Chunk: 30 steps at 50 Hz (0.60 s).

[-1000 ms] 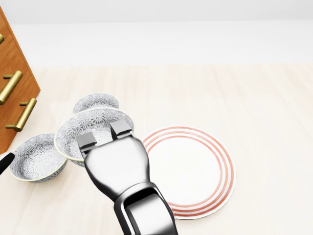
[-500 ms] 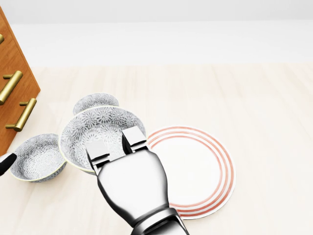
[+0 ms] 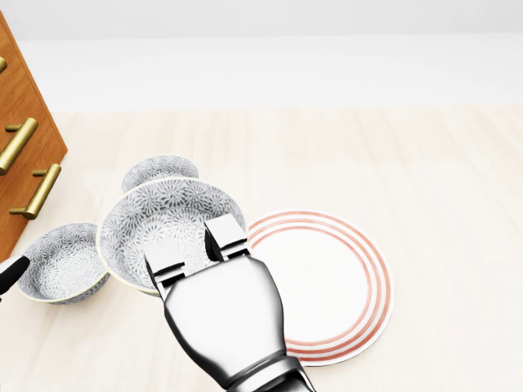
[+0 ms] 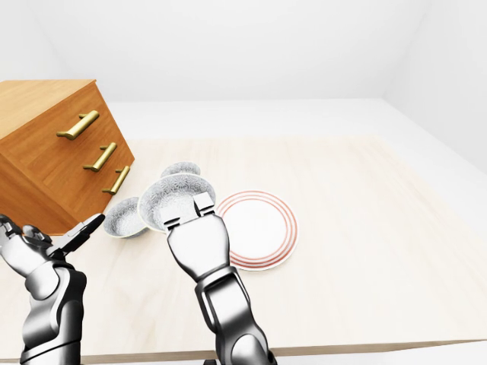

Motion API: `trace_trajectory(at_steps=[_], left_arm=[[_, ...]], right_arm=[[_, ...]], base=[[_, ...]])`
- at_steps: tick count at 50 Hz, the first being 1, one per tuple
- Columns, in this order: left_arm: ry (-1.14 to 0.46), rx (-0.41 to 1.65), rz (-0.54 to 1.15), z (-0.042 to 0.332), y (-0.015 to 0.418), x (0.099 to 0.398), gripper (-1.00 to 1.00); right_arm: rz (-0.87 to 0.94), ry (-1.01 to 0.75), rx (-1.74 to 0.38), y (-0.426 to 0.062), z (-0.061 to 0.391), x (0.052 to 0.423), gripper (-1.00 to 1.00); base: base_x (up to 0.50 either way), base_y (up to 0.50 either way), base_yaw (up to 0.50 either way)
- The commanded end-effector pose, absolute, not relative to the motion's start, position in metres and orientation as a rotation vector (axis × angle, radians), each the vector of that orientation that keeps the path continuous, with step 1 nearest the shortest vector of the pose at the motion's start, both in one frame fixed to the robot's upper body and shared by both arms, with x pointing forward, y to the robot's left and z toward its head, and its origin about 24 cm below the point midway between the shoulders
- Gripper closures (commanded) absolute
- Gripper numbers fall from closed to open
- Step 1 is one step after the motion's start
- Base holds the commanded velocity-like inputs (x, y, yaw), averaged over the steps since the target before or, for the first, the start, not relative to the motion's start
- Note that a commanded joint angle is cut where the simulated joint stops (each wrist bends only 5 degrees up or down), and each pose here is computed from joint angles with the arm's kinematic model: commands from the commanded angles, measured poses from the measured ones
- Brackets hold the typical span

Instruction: Put the bowl at the front on the plate.

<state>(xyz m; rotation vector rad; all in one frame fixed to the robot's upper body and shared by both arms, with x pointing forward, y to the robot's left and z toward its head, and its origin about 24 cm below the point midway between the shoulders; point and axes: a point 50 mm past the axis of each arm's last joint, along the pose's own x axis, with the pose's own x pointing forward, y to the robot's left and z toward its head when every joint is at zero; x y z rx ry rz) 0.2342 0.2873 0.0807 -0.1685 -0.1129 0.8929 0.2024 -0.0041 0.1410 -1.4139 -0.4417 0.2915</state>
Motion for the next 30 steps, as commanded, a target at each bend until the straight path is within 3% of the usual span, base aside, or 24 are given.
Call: trace_trajectory(at_steps=[1,30], left_arm=[[-0.113,-0.168,0.892,0.081,0.287,0.234,-1.0],[-0.123,-0.165,0.898,0.08,0.289,0.237,-1.0]], right_arm=[[0.26,-0.469,-1.412,-0.005,0.145,0.201,1.0],[0.207,-0.409,-1.453,-0.028,0.134,0.201,1.0]], base=[[0.0,0.0,0.0],[0.0,0.0,0.0]])
